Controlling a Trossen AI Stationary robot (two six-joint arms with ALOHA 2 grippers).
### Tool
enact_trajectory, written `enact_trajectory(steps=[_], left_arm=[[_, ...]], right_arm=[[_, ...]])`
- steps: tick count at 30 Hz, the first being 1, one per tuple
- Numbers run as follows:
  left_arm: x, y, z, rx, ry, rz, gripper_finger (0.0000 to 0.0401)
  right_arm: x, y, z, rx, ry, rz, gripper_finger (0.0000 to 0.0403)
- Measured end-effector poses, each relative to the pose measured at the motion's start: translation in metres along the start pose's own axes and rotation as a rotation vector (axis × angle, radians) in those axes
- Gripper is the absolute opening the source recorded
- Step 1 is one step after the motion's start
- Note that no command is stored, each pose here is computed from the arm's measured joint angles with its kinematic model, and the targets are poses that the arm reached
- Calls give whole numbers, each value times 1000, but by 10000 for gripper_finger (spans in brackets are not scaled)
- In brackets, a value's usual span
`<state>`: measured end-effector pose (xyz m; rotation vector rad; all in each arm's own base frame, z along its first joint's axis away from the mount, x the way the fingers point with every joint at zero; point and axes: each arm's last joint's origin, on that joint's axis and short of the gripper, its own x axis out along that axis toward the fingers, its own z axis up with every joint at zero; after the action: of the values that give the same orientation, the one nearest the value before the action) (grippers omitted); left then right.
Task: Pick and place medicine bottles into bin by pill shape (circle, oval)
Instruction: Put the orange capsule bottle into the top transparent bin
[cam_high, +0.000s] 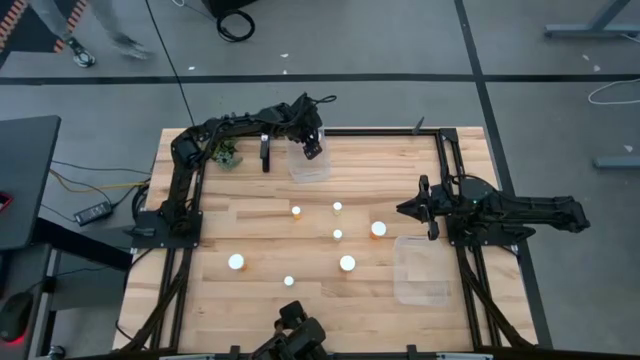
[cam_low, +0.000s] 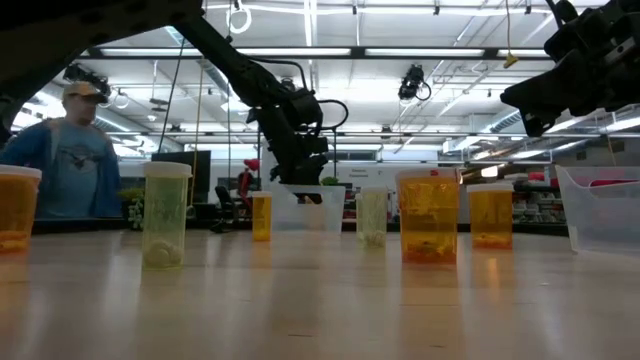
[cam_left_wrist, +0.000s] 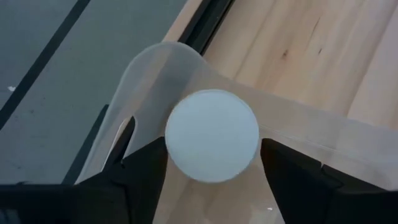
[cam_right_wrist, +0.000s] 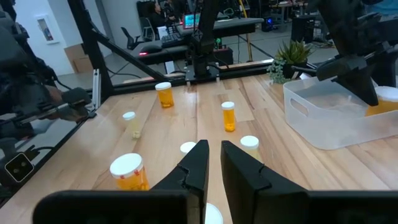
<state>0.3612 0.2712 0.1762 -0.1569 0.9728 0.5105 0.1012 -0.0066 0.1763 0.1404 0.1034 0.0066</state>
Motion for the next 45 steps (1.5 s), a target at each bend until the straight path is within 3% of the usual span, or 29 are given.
enact_trajectory(steps=[5, 14, 23, 33, 45], left_arm=[[-1, 0, 0, 7, 0, 1, 289], [-21, -2, 13, 39, 16, 9, 290], [-44, -20, 37, 116, 2, 6, 291], [-62, -83, 50, 291, -12, -148, 281], [-80, -178, 35, 514, 30, -316, 260]], right_arm=[[0, 0, 0, 0, 0, 0, 49], [0, 0, 0, 0, 0, 0, 49], [0, 0, 0, 0, 0, 0, 49], [0, 0, 0, 0, 0, 0, 49], [0, 0, 0, 0, 0, 0, 49]])
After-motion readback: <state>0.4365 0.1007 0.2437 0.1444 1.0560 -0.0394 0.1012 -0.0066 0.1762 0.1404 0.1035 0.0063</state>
